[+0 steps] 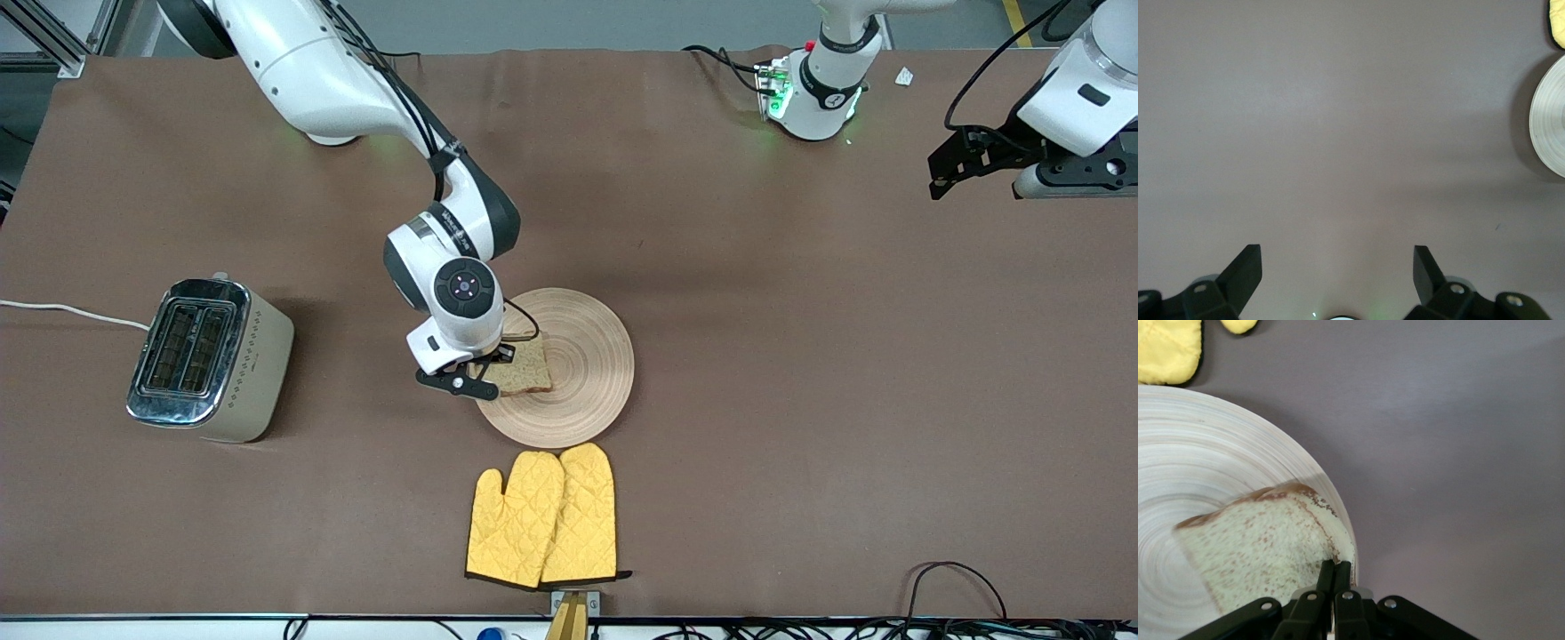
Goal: Move plate and put bread in toaster
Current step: 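Lift the bread with the right gripper and carry it to the toaster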
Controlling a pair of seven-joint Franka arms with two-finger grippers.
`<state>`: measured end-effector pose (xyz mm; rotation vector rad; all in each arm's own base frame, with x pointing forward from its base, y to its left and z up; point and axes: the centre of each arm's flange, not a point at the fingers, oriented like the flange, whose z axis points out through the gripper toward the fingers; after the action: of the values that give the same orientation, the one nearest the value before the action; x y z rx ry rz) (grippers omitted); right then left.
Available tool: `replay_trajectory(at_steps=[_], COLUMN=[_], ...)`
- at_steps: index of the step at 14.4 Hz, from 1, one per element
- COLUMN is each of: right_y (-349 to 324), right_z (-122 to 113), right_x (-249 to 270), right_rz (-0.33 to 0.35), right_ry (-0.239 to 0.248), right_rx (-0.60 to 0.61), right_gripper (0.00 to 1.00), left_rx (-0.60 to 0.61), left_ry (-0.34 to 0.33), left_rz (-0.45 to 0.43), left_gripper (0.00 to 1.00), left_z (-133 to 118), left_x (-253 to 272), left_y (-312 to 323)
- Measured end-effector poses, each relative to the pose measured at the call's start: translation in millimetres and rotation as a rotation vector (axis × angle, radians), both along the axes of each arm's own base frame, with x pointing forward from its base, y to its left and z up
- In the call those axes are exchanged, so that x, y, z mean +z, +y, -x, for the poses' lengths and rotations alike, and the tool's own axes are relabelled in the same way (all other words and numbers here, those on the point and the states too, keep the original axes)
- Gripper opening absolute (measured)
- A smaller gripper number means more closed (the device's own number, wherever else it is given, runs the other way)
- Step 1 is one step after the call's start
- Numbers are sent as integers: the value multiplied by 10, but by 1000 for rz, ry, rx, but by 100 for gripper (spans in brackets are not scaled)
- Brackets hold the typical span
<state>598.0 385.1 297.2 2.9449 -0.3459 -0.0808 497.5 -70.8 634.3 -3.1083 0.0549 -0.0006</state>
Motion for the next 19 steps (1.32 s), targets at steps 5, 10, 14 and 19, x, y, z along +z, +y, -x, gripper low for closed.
replay_trajectory(at_steps=[5, 10, 14, 19], right_y=[-379, -1021, -1451, -1811], right_z=[144, 234, 189, 37], right_x=[924, 1288, 1650, 1705], right_rz=[235, 633, 830, 1004], right_ry=[31, 135, 154, 110], right_rx=[41, 101, 80, 41], right_gripper=[3, 3, 3, 3], left_rx=[7, 9, 9, 8], left_ry=[12, 21, 22, 22], left_rz=[0, 0, 0, 1], left_gripper=[100, 100, 100, 100], left_z=[-32, -61, -64, -64], left_x=[-60, -106, -113, -114], left_y=[32, 41, 40, 35])
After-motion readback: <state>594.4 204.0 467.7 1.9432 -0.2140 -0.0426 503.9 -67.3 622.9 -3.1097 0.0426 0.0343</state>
